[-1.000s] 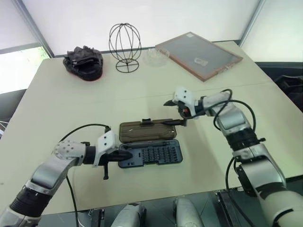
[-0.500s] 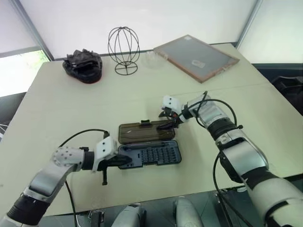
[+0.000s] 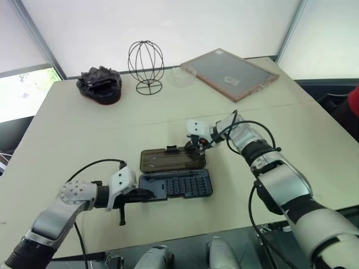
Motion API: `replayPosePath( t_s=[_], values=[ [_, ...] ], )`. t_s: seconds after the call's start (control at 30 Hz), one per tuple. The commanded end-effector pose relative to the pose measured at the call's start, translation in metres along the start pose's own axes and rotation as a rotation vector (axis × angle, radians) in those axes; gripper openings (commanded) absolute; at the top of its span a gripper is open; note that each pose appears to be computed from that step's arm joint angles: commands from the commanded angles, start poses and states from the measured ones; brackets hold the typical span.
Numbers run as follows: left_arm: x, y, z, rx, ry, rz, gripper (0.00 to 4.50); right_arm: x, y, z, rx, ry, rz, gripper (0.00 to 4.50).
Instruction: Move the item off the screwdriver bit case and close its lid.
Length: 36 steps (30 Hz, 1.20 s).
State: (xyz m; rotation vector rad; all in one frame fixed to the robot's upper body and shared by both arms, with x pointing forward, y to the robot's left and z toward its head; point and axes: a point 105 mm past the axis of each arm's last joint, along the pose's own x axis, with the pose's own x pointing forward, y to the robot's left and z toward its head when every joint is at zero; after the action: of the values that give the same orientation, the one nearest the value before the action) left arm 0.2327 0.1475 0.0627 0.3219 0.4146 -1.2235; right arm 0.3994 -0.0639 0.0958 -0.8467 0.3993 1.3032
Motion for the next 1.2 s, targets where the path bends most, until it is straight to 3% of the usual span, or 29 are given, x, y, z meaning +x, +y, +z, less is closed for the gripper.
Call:
replayPosePath(
  t_s=[0.03, 0.17, 0.3, 0.57, 0.63, 0.77, 0.97, 1.03, 1.2],
  values=[
    [0.004, -0.01, -0.03, -0.108, 0.092, -0.015, 0.0, -0.01, -0.018, 0.009, -0.124, -0.015, -0.151, 0.03],
    [0.002, -0.009, -0.029, -0.111, 0.092, -0.011, 0.0, -0.048, -0.036, 0.041, -0.319, -0.124, -0.339, 0.03],
    [0.002, -0.007, -0.027, -0.109, 0.09, -0.013, 0.0, -0.067, -0.021, 0.062, -0.372, -0.212, -0.397, 0.03],
    [0.006, -0.001, 0.006, -0.187, -0.06, -0.025, 0.0, -0.061, 0.021, 0.061, -0.372, -0.224, -0.381, 0.03],
    [0.002, 0.001, 0.019, -0.243, -0.131, -0.034, 0.0, -0.059, 0.022, 0.057, -0.374, -0.21, -0.38, 0.03],
    [-0.021, 0.02, 0.069, -0.358, -0.357, -0.014, 0.0, -0.06, 0.017, 0.053, -0.395, -0.18, -0.4, 0.03],
    [-0.079, 0.088, 0.122, -0.464, -0.747, 0.252, 0.0, -0.061, 0.017, 0.046, -0.456, -0.155, -0.395, 0.03],
    [-0.088, 0.109, 0.119, -0.499, -0.804, 0.362, 0.0, -0.061, 0.018, 0.045, -0.462, -0.156, -0.395, 0.03],
    [-0.064, 0.149, 0.063, -0.525, -0.622, 0.564, 0.0, -0.06, 0.014, 0.05, -0.47, -0.168, -0.417, 0.03]
  ],
)
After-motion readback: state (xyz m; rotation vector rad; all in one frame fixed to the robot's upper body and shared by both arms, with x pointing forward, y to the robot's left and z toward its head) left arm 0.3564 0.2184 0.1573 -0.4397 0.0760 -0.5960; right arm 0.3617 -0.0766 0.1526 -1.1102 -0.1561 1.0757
